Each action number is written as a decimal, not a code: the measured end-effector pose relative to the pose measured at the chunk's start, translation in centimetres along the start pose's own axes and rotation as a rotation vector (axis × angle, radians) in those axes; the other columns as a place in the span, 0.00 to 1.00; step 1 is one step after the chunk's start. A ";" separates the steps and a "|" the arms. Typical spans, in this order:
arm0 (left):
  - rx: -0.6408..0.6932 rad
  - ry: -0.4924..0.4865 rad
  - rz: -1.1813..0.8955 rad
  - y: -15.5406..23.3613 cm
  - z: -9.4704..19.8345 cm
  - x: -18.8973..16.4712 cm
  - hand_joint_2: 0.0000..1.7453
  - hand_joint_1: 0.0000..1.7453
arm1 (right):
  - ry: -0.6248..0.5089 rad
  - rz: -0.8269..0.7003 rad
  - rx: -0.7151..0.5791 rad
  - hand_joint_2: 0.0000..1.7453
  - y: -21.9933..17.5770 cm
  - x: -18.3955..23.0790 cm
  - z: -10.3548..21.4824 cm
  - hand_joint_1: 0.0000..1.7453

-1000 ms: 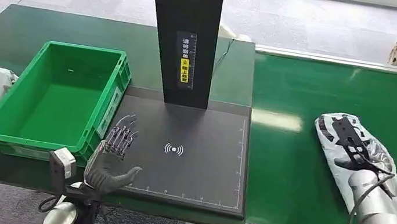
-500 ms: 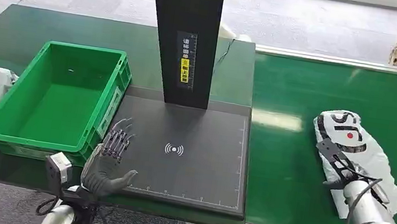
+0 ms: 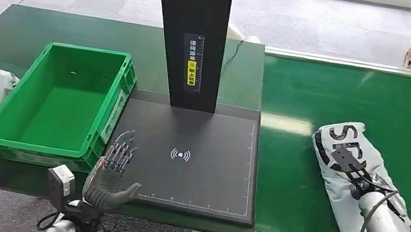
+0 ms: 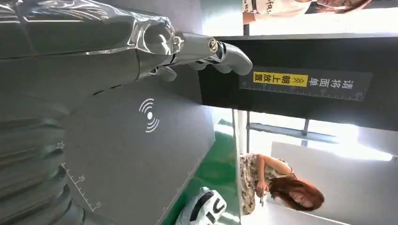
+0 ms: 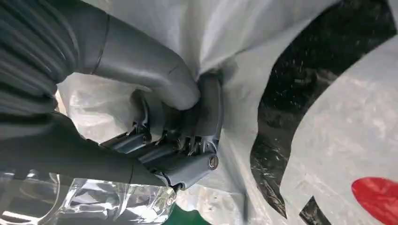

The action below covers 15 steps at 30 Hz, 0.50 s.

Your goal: Moved the parcel from conveyor to table for the left to box.

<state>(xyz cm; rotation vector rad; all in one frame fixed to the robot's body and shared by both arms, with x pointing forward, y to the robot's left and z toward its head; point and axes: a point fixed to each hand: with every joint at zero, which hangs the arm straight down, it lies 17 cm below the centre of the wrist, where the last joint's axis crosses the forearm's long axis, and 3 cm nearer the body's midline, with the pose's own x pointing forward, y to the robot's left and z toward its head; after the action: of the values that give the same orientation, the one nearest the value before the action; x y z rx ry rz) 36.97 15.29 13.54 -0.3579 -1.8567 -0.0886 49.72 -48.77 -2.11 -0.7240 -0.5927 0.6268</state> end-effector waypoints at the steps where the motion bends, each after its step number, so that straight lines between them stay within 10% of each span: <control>1: 0.000 -0.002 -0.001 0.0 -0.1 0.1 1.00 0.00 | -0.003 0.001 0.000 1.00 0.0 0.1 0.0 1.00; 3: 0.004 0.001 -0.005 0.1 -0.9 0.3 1.00 0.00 | -0.009 0.003 -0.002 1.00 -0.2 0.2 0.0 0.82; 4: 0.007 -0.001 -0.007 0.2 -1.3 0.4 1.00 0.00 | -0.012 0.003 -0.004 1.00 -0.2 0.3 0.0 0.00; 15: 0.049 -0.034 -0.014 0.8 -2.4 2.2 1.00 0.00 | -0.533 -0.140 -0.437 1.00 -9.0 12.7 4.1 0.00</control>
<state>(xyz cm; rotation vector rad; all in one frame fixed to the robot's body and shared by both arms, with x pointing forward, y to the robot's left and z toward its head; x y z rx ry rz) 38.80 15.96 16.29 -0.3141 -1.8918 -0.0471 58.21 -43.54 10.57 -0.9168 -1.2903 0.5645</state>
